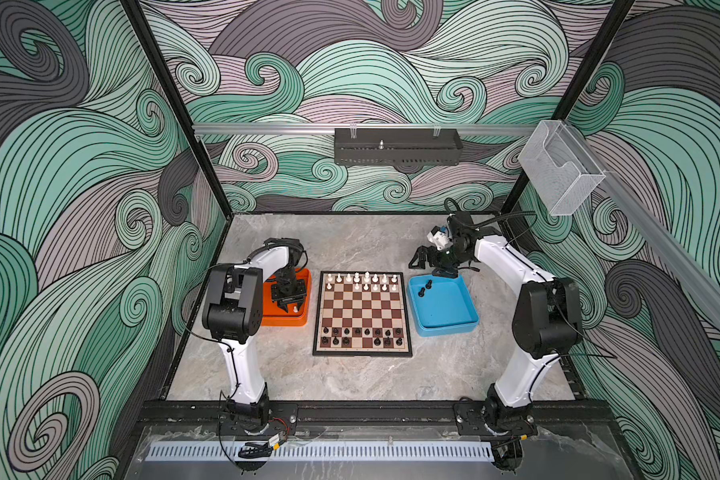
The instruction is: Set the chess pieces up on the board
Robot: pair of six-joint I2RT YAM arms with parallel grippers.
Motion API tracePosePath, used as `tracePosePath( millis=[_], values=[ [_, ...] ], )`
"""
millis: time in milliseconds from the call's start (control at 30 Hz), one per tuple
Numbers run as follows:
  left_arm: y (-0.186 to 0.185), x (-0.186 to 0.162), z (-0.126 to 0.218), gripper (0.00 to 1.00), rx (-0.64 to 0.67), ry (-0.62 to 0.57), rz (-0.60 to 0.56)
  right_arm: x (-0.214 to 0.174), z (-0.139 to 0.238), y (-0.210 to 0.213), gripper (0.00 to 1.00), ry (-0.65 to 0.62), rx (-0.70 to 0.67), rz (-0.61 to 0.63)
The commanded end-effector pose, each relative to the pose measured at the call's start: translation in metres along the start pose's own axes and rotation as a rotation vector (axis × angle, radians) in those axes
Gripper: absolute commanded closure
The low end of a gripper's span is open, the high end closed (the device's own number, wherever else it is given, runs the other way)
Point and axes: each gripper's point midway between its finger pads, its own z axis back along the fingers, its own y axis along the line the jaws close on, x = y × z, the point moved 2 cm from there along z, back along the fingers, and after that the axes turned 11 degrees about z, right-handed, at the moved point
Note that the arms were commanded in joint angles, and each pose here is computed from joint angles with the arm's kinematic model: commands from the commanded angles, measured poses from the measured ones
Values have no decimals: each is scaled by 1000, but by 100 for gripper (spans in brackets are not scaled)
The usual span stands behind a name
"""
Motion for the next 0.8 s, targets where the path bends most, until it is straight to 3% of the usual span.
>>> tracePosePath(
  millis=[0,767],
  values=[
    [-1,1,7,64,-1,-27,7,4,10,9,0,-36,32,32],
    [0,-2,25,86,-4,-59,-5,3,11,7,1,-34,10,21]
  ],
)
